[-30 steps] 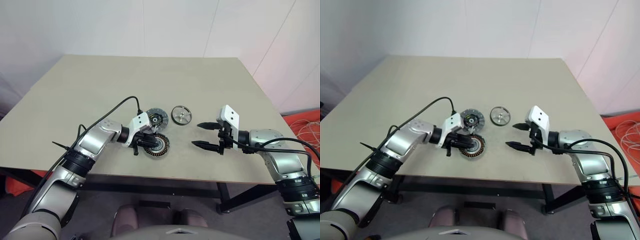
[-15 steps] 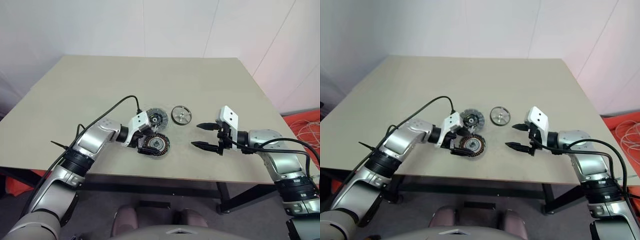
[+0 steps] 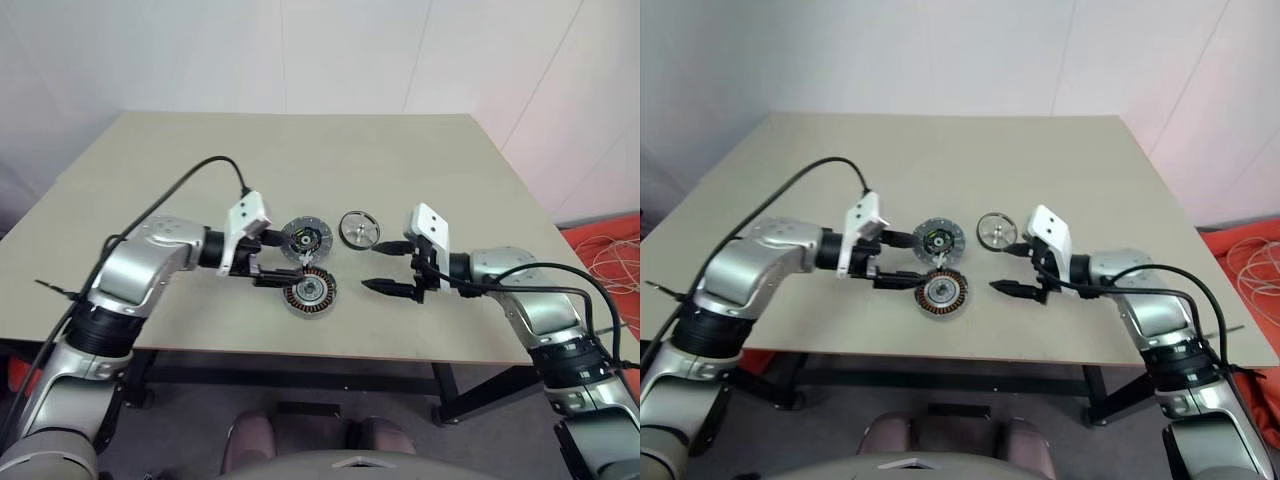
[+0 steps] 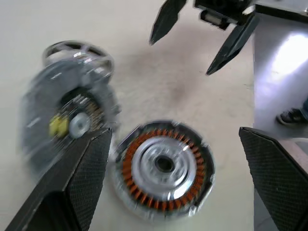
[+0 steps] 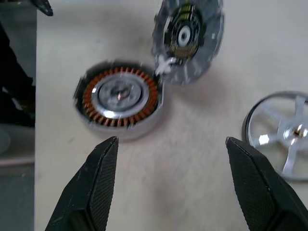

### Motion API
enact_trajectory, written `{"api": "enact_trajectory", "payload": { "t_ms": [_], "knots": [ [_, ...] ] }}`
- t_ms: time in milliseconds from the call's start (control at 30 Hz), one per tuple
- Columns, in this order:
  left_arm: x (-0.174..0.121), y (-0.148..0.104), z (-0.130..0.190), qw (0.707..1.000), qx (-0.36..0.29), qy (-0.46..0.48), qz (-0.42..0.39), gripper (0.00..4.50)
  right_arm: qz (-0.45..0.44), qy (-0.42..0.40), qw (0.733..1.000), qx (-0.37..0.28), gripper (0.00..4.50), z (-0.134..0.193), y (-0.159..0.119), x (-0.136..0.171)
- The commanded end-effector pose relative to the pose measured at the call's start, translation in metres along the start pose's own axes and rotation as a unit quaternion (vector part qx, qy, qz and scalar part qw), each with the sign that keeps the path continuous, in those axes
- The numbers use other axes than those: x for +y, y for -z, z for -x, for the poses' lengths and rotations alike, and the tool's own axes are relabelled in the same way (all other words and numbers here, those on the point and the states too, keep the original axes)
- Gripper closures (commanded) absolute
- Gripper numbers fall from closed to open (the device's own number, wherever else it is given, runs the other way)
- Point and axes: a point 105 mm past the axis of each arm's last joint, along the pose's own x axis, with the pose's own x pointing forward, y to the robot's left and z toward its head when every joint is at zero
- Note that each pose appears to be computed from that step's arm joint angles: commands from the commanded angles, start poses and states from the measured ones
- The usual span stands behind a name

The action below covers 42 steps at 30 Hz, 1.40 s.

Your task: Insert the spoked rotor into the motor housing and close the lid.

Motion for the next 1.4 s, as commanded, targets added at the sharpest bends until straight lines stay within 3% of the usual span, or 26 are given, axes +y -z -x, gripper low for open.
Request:
{"api": "enact_trajectory", "payload": {
  "t_ms": [33, 300, 333, 567, 867, 1200, 1400],
  "knots": [
    [0.013, -0.001, 0.038, 0.998, -0.012, -0.060, 0.012, 0.00, 0.018, -0.010, 1.000, -0.022, 1.46, -0.013, -0.025, 0.001],
    [0.030, 0.033, 0.082, 0.984, -0.010, -0.169, 0.054, 0.00, 0.013, -0.064, 0.997, -0.035, 4.36, -0.048, -0.038, 0.015],
    [0.030, 0.039, 0.083, 0.982, -0.010, -0.176, 0.062, 0.00, 0.010, -0.075, 0.997, -0.033, 4.48, -0.054, -0.036, 0.018],
    [0.022, 0.053, 0.074, 0.980, -0.012, -0.181, 0.076, 0.00, 0.025, -0.124, 0.992, -0.009, 4.48, -0.071, -0.025, 0.027],
    [0.023, 0.051, 0.069, 0.978, -0.024, -0.188, 0.082, 0.00, 0.027, -0.146, 0.989, -0.005, 4.48, -0.079, -0.019, 0.029],
    [0.023, 0.045, 0.063, 0.980, -0.030, -0.182, 0.078, 0.00, 0.039, -0.155, 0.984, 0.080, 4.48, -0.082, 0.027, 0.025],
    [0.023, 0.046, 0.064, 0.980, -0.028, -0.182, 0.077, 0.00, 0.040, -0.157, 0.985, 0.060, 4.48, -0.083, 0.019, 0.025]
  ]
}}
